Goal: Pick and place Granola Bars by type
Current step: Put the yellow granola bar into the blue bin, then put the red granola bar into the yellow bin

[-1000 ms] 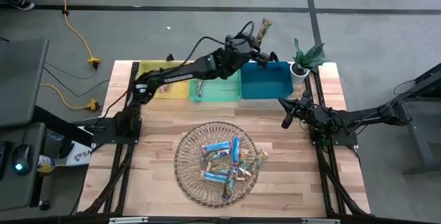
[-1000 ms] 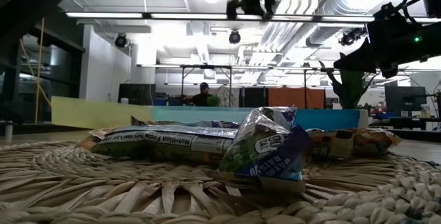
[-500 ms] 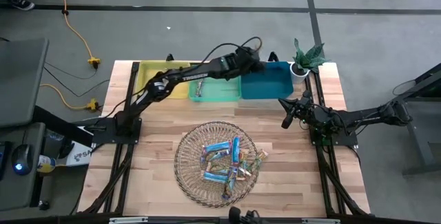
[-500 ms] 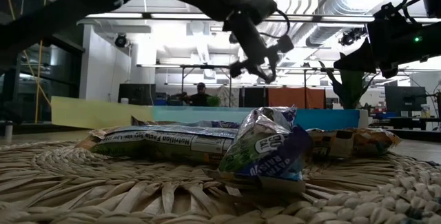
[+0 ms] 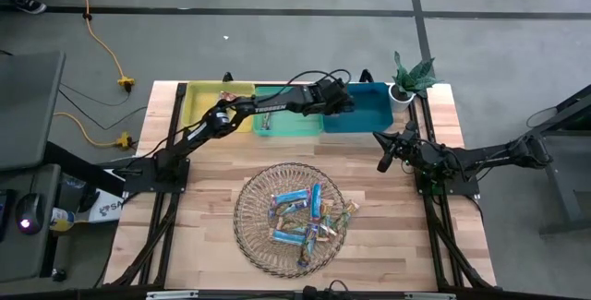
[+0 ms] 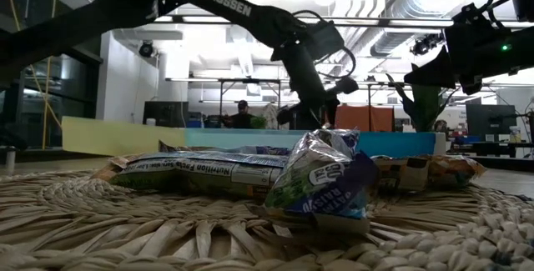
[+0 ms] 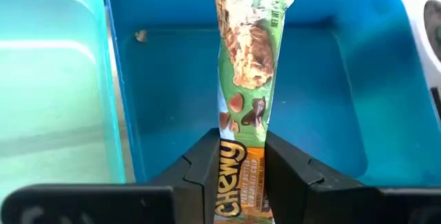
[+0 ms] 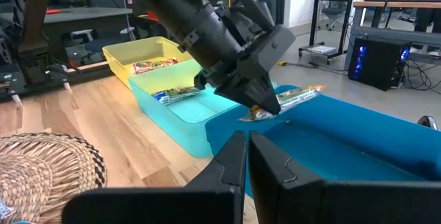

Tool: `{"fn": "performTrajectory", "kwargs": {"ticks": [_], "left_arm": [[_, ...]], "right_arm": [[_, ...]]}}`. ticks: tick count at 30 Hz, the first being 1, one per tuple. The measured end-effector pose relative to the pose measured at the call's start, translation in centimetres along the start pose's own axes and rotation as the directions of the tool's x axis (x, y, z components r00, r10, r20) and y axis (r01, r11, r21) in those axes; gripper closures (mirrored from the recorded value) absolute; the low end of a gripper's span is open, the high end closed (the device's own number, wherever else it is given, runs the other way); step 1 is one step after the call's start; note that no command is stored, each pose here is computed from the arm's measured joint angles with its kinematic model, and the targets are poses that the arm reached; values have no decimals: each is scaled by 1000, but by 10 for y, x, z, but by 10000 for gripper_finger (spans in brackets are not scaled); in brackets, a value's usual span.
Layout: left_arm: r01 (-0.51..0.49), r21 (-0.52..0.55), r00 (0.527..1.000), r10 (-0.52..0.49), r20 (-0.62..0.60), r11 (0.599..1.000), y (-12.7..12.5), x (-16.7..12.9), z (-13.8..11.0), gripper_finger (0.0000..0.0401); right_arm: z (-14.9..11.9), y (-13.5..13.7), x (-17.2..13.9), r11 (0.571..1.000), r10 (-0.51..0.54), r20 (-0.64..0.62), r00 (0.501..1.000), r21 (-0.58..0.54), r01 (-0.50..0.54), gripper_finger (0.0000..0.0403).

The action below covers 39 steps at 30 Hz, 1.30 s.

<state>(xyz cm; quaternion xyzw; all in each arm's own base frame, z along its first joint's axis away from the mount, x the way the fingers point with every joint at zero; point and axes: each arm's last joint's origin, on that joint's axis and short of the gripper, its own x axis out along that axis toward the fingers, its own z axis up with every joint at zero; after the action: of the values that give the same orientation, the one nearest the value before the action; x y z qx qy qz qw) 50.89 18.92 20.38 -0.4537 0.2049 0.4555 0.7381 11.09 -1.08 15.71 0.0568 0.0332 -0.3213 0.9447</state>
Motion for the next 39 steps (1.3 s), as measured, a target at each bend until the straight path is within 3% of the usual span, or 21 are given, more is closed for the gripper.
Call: {"fn": "performTrajectory", "kwargs": {"ticks": [10,16,20,29,34,39], "left_arm": [[67,-11,997,-67,-30,998,-4,0,1,309],[82,112,996,-78,-37,990,-6,0,0,299],[90,124,996,-86,-36,988,-6,0,1,259],[141,119,988,-132,-79,983,-9,-1,1,125],[267,253,963,-247,-108,930,-23,-12,9,102],[399,411,916,-378,-136,819,-38,-44,25,113]], "right_arm": [[0,0,0,1000,0,0,1000,0,0,402],[0,0,0,1000,0,0,1000,0,0,402],[0,0,0,1000,0,0,1000,0,0,402],[0,0,0,1000,0,0,1000,0,0,402],[0,0,0,1000,0,0,1000,0,0,402],[0,0,0,1000,0,0,1000,0,0,402]]}}
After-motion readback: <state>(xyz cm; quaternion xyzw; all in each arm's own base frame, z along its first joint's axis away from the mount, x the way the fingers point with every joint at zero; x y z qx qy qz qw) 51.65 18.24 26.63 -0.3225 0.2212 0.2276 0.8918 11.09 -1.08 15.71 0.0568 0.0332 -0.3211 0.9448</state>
